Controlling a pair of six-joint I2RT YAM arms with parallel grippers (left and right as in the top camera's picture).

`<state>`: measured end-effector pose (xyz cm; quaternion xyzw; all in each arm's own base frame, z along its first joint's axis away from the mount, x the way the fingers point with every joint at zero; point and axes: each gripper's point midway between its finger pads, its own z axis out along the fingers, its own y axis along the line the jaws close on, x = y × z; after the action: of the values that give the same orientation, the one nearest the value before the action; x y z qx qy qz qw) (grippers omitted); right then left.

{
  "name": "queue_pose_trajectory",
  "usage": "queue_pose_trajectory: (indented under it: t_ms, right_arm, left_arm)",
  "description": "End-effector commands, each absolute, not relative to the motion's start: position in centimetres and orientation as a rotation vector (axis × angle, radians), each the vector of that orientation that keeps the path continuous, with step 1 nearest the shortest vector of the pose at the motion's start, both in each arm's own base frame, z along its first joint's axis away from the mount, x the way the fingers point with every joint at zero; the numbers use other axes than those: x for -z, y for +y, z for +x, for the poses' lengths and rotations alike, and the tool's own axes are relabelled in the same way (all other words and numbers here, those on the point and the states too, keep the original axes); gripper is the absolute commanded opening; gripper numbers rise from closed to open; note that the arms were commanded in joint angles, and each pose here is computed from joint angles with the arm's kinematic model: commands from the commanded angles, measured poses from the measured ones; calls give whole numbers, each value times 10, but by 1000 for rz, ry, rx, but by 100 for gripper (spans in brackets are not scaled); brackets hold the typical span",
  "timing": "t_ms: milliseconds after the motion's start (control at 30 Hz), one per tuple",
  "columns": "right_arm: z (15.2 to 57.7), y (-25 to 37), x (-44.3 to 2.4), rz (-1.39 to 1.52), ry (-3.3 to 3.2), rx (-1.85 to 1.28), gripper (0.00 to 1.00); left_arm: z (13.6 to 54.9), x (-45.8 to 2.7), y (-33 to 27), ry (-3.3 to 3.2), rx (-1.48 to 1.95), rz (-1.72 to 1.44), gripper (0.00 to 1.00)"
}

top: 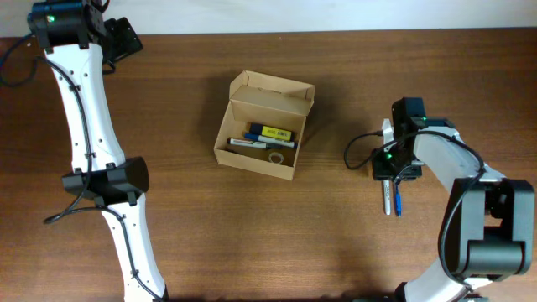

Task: Pack container
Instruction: 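Lower the right gripper onto the black Sharpie and grasp it, then carry the Sharpie into the box and release it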

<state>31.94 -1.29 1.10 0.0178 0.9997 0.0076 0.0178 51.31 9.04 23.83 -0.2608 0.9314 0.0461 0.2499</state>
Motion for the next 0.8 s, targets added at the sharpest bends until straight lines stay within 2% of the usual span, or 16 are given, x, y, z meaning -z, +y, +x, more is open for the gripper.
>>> queue_pose_trajectory:
  t_ms: [0,133,433,600,633,767]
  right_arm:
    - [314,-14,-4,110,3132,-23,47]
    - [307,-14,3,123,3145,-23,43]
    - [288,-11,17,156,3188,-43,41]
    - [285,-9,17,157,3199,-55,7]
    - [284,-9,17,158,3205,-55,4]
    - [282,-9,17,158,3211,-56,4]
  left_arm:
    - [511,-240,95,2535,-142,-705,100]
    - [511,-240,95,2535,-142,-705,100]
    - [511,-240,95,2534,-142,-705,100]
    - [511,-240,95,2534,-142,-705,100]
    - [511,-240,95,2535,-142,-705,100]
    - [511,-240,95,2535,-142,-705,100]
